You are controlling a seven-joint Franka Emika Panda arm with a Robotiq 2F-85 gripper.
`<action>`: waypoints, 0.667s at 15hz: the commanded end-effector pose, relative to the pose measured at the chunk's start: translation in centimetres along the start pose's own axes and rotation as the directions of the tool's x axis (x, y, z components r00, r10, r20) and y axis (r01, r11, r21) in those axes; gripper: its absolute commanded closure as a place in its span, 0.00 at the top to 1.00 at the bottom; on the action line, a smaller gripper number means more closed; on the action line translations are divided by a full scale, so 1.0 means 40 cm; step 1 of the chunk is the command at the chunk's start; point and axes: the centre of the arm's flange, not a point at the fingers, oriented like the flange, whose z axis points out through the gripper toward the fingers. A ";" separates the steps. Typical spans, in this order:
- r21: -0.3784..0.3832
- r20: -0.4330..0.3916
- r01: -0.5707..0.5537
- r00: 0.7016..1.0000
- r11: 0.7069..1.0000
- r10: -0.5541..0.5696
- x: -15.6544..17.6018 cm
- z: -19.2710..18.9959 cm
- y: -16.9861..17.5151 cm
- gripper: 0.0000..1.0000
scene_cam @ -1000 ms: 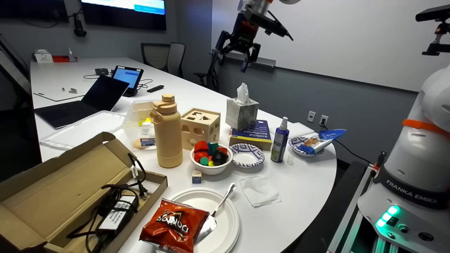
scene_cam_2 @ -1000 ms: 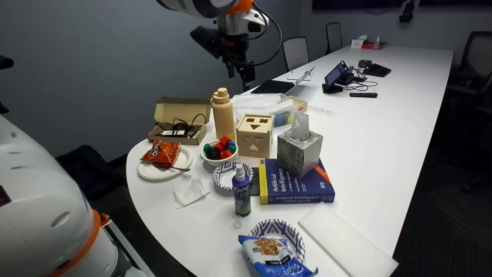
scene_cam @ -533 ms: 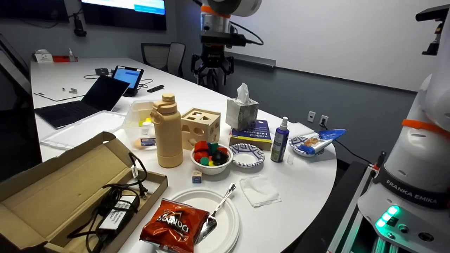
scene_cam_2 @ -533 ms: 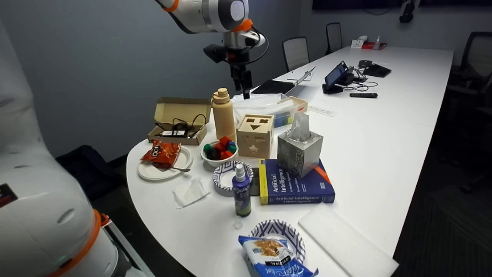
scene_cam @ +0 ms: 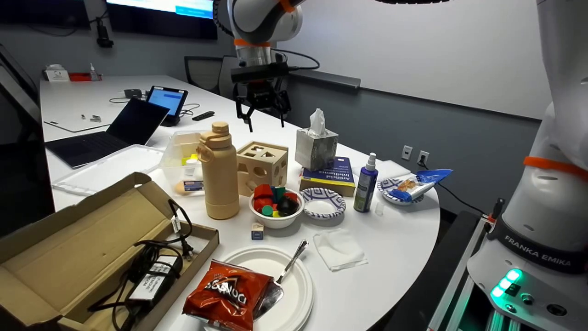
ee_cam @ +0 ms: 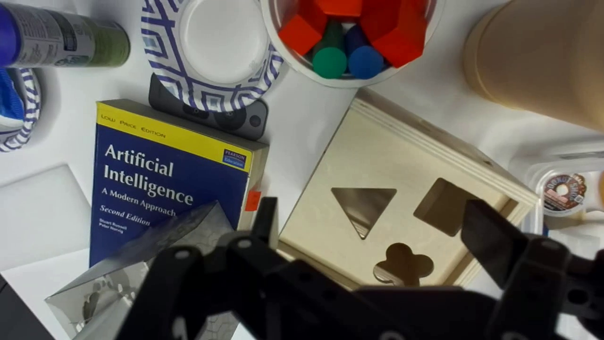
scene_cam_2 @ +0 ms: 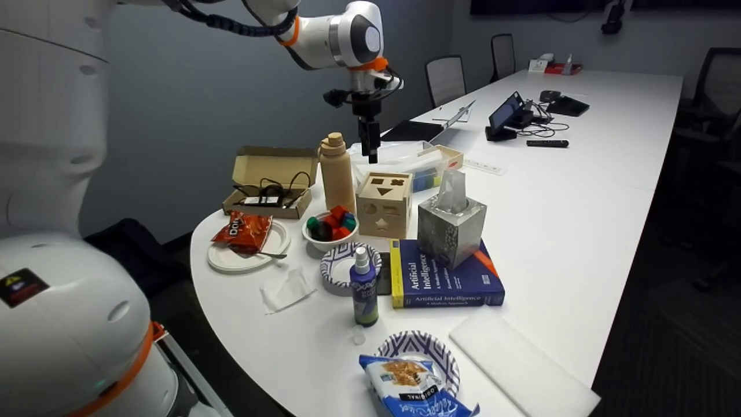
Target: Open the cube-shaped object completely
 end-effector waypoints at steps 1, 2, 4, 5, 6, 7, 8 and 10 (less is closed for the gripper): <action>-0.024 0.031 -0.045 0.998 0.999 0.045 0.037 0.012 -0.058 1.00; -0.022 0.025 -0.054 0.998 0.998 0.054 0.042 0.026 -0.062 1.00; -0.029 0.022 -0.070 0.997 0.997 0.071 0.053 0.056 -0.067 1.00; -0.036 0.025 -0.079 0.997 0.996 0.080 0.057 0.069 -0.068 1.00; -0.038 0.031 -0.081 0.996 0.996 0.083 0.060 0.082 -0.069 1.00; -0.039 0.035 -0.083 0.996 0.996 0.084 0.064 0.094 -0.069 1.00; -0.041 0.032 -0.087 0.996 0.995 0.088 0.068 0.104 -0.070 1.00; -0.040 0.035 -0.090 0.995 0.995 0.091 0.073 0.121 -0.075 1.00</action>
